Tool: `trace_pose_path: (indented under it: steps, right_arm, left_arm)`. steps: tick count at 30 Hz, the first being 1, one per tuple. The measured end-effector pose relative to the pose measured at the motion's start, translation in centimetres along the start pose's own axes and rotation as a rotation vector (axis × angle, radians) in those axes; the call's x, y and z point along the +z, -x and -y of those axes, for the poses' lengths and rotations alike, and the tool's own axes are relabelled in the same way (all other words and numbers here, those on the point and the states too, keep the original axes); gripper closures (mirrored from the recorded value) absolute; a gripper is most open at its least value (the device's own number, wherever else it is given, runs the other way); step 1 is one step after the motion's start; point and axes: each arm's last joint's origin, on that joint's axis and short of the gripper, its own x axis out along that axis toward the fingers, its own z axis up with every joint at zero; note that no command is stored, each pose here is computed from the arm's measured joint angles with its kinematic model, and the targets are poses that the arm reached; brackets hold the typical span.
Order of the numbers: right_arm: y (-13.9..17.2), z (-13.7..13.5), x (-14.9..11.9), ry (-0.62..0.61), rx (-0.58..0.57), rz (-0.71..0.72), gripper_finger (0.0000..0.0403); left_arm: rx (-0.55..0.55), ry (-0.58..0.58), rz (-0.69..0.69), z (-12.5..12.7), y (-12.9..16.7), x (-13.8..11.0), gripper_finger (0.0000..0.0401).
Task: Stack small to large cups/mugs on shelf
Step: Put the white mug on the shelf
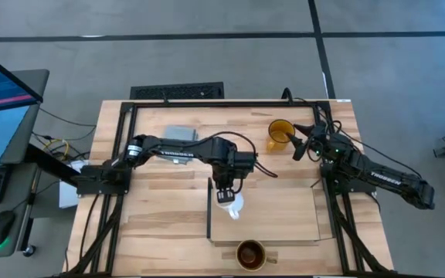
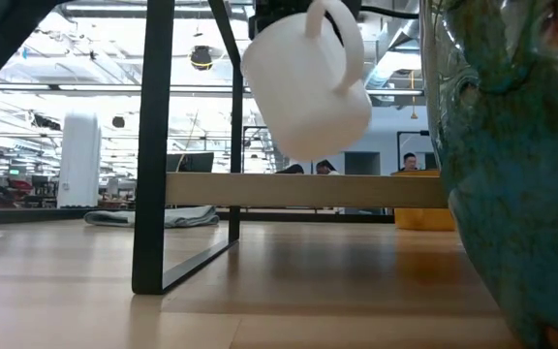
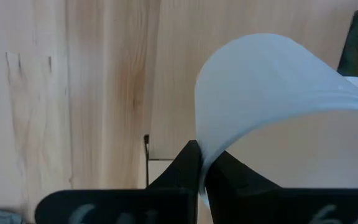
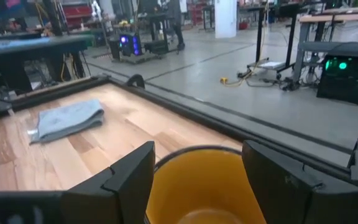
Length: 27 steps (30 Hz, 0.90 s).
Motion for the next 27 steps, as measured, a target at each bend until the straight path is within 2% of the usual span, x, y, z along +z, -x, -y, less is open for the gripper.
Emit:
trace_pose_path:
  steps: [11, 17, 22, 27]
  right_arm:
    - [0.0, 0.0, 0.0, -0.001, 0.000, 0.000, 0.0136]
    - [0.0, 0.0, 0.0, -0.001, 0.000, 0.000, 0.0136]
    - [0.0, 0.0, 0.0, -0.001, 0.000, 0.000, 0.0136]
    - [0.0, 0.0, 0.0, -0.001, 0.000, 0.000, 0.0136]
  left_arm:
    - [-0.001, -0.008, -0.019, 1.5, -0.4, -0.5, 0.0401]
    - [0.039, 0.008, -0.011, 1.6, -0.5, -0.5, 0.0401]
    - [0.002, 0.007, -0.044, 1.9, -2.5, 0.1, 0.0401]
    - [0.017, -0.004, -0.034, 2.0, -2.0, 0.1, 0.0401]
